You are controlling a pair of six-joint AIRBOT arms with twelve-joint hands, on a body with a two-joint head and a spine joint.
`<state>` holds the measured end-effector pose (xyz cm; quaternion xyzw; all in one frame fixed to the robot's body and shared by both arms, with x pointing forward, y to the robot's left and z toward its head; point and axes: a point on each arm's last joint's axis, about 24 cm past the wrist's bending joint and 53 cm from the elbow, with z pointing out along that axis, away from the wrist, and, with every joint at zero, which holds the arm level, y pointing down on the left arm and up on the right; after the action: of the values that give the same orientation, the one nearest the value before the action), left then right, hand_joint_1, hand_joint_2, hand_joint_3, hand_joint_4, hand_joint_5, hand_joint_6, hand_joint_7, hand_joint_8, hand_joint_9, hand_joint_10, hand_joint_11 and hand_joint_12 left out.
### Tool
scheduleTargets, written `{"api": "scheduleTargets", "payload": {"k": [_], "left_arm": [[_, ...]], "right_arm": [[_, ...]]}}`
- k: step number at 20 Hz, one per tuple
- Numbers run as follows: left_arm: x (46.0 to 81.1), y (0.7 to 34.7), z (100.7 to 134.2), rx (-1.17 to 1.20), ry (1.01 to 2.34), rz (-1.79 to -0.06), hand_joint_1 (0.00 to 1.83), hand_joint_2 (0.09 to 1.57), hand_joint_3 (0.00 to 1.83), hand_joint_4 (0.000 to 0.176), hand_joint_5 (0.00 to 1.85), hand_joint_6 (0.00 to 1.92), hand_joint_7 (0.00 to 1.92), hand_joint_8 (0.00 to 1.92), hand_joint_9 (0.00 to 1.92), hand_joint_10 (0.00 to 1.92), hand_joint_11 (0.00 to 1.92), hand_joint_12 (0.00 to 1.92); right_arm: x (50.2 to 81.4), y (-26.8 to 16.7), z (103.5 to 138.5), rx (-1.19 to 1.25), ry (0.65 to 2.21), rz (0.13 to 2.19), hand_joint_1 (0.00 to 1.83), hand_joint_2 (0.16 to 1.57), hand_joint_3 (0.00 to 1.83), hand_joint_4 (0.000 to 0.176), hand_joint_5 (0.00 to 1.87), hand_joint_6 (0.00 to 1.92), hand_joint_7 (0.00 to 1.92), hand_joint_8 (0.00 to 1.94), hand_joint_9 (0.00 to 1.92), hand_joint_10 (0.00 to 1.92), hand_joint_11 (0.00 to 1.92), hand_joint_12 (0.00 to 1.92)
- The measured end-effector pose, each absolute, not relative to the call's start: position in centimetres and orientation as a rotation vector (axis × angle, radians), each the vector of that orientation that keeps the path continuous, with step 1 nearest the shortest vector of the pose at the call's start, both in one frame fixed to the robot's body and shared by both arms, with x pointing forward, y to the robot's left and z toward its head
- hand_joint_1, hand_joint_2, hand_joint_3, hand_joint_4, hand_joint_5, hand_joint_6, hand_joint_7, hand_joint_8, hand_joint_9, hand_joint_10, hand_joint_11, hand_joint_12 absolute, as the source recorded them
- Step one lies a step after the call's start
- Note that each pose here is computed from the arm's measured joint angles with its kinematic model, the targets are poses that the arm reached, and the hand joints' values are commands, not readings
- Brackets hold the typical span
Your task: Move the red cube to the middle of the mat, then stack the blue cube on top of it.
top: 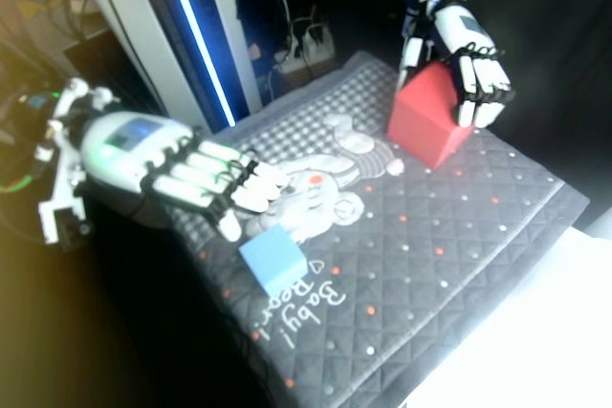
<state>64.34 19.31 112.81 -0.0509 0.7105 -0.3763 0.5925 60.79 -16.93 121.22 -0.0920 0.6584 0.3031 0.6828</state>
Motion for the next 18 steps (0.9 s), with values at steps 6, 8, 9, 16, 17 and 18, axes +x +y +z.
{"api": "scheduleTargets", "payload": {"k": [6,8,9,16,17,18], "left_arm": [[63.7,15.5,118.8,-0.023,1.456,-1.035,1.15,1.24,0.02,0.060,0.13,1.43,0.04,1.50,0.00,1.72,0.07,1.92],[63.9,12.4,119.3,-0.003,1.420,-1.136,1.24,1.20,0.00,0.056,0.17,1.41,0.11,1.40,0.09,1.59,0.15,1.89],[64.2,10.4,118.6,0.010,1.448,-1.183,1.32,1.17,0.00,0.051,0.17,1.41,0.12,1.30,0.15,1.55,0.22,1.85],[65.9,5.2,113.8,0.017,1.629,-1.220,0.98,1.14,0.00,0.011,0.14,0.67,0.12,0.34,0.00,0.55,0.00,1.21],[65.9,4.9,112.6,0.017,1.675,-1.211,0.85,1.12,0.00,0.035,0.09,0.34,0.02,0.09,0.00,0.11,0.00,0.72],[65.6,4.5,112.0,0.045,1.696,-1.202,0.70,1.07,0.00,0.100,0.02,0.07,0.00,0.02,0.00,0.02,0.00,0.14]], "right_arm": [[60.7,-16.9,121.2,-0.206,1.474,0.683,0.45,1.24,0.01,0.000,0.00,0.00,0.00,0.00,0.00,0.00,0.00,1.08],[60.7,-17.0,121.0,-0.197,1.481,0.688,0.42,1.25,0.01,0.000,0.00,0.00,0.00,0.00,0.00,0.00,0.00,1.07],[60.6,-17.1,121.0,-0.196,1.477,0.687,0.38,1.26,0.00,0.000,0.00,0.00,0.00,0.00,0.00,0.00,0.00,1.02],[60.7,-17.6,121.3,-0.193,1.468,0.678,0.20,1.49,0.01,0.001,0.00,0.00,0.00,0.00,0.00,0.00,0.00,0.52],[60.7,-17.6,121.4,-0.190,1.467,0.678,0.16,1.49,0.00,0.019,0.00,0.00,0.00,0.00,0.00,0.00,0.00,0.27],[60.7,-17.6,121.4,-0.191,1.467,0.678,0.15,1.44,0.00,0.023,0.00,0.00,0.00,0.00,0.00,0.00,0.00,0.13]]}}
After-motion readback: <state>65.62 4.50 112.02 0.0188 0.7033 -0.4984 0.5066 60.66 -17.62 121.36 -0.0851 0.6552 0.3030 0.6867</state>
